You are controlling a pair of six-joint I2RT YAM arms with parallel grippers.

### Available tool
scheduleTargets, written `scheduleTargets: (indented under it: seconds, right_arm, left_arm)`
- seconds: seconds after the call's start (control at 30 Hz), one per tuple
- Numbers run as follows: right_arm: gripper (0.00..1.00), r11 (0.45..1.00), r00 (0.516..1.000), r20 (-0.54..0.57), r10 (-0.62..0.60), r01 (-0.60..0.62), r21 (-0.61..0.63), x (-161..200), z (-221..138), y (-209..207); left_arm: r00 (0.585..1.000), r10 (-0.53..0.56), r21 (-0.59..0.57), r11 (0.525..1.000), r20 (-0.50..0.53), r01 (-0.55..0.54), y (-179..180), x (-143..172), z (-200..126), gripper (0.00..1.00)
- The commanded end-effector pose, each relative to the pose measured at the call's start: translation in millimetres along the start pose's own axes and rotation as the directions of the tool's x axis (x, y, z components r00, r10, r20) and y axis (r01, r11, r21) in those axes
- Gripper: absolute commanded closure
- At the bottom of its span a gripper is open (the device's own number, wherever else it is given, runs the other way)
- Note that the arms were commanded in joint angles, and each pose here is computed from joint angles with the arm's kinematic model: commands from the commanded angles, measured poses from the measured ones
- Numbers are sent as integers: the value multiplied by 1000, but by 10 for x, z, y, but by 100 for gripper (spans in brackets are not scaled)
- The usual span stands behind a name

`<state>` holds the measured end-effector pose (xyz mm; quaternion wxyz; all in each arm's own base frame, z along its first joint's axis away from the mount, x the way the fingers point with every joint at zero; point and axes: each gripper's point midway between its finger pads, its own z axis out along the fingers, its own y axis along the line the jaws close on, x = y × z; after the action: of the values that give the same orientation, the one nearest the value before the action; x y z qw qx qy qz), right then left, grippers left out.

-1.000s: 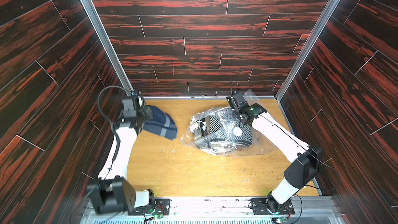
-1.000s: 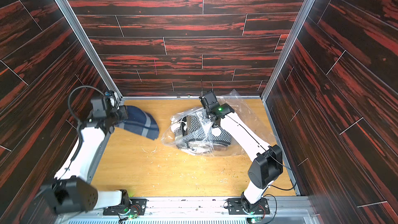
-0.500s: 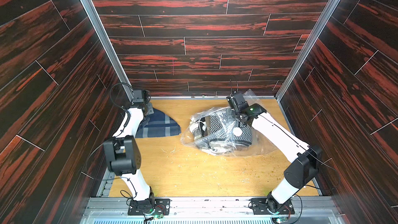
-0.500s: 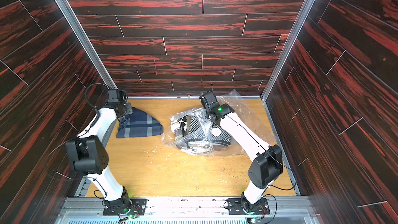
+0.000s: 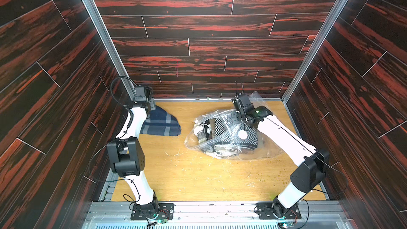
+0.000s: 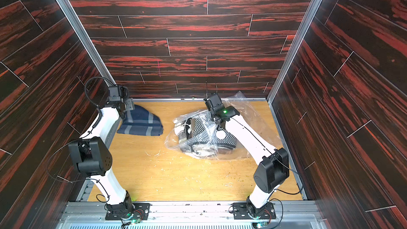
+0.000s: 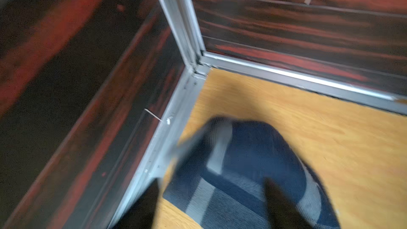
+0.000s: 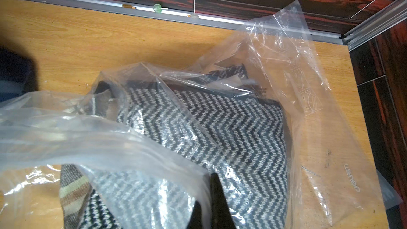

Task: Take the scarf out of the vacuum bag
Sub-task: Place the scarf at the corner of the board, then take out the scarf from the vacuum bag.

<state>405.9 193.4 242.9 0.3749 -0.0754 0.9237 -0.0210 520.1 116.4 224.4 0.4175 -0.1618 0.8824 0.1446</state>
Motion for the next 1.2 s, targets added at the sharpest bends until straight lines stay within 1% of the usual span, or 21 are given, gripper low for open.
scheduleTargets:
  seconds: [0.0, 0.1, 0.2, 0.3, 0.33, 0.43, 0.53, 0.6, 0.67, 0.7, 0.77, 0.87, 1.0, 1.1, 1.17]
  right_arm:
    - [100, 1000, 1000, 11, -17, 18, -24, -7, -34, 2]
    - [100, 997, 999, 32, -39, 41, -72, -26, -80, 99]
    - [100, 991, 996, 56, -71, 77, -112, -42, -130, 222]
    - [100, 988, 994, 72, -86, 95, -124, -53, -162, 306]
    - [100, 988, 994, 73, -85, 94, -126, -58, -163, 312]
    - [100, 985, 993, 75, -89, 99, -142, -48, -185, 361]
    - [100, 981, 991, 80, -107, 119, -157, -32, -217, 417]
    - [100, 972, 989, 86, -119, 134, -191, -10, -250, 480]
    - [100, 964, 989, 90, -117, 135, -229, 13, -281, 537]
    - [100, 959, 989, 91, -116, 135, -250, 27, -297, 564]
    - [100, 948, 989, 98, -115, 139, -286, 39, -336, 619]
    - [100, 925, 988, 102, -114, 143, -353, 86, -391, 726]
    - [100, 887, 988, 99, -120, 152, -437, 164, -477, 892]
    - [100, 858, 986, 94, -141, 169, -485, 239, -554, 1007]
    - [100, 830, 984, 92, -153, 178, -529, 293, -643, 1096]
  left_arm:
    - [999, -31, -71, 997, 19, 32, 164, -60, -65, 0]
    - [997, -58, -56, 997, 45, 60, 174, -64, -159, 0]
    - [997, -70, -31, 997, 38, 71, 160, -31, -235, 0]
    - [996, -93, 4, 996, -7, 93, 110, 75, -272, 0]
    - [993, -114, 25, 993, -6, 114, 101, 57, -367, 0]
    - [983, -175, 122, 976, -61, 182, -25, 195, -531, 0]
    - [953, -283, 222, 928, -107, 300, -162, 405, -703, 0]
    - [925, -358, 284, 881, -127, 380, -250, 552, -808, 1]
    - [907, -396, 370, 828, -144, 420, -415, 662, -904, 0]
    - [906, -391, 401, 813, -159, 421, -503, 731, -964, 0]
    - [916, -358, 431, 808, -182, 401, -642, 879, -1063, 0]
    - [919, -338, 487, 779, -204, 395, -806, 1041, -1201, 0]
    - [915, -339, 560, 724, -219, 403, -989, 1182, -1388, 0]
    - [916, -321, 625, 671, -241, 399, -1171, 1292, -1570, 1]
    - [914, -311, 666, 627, -262, 404, -1293, 1376, -1709, 2]
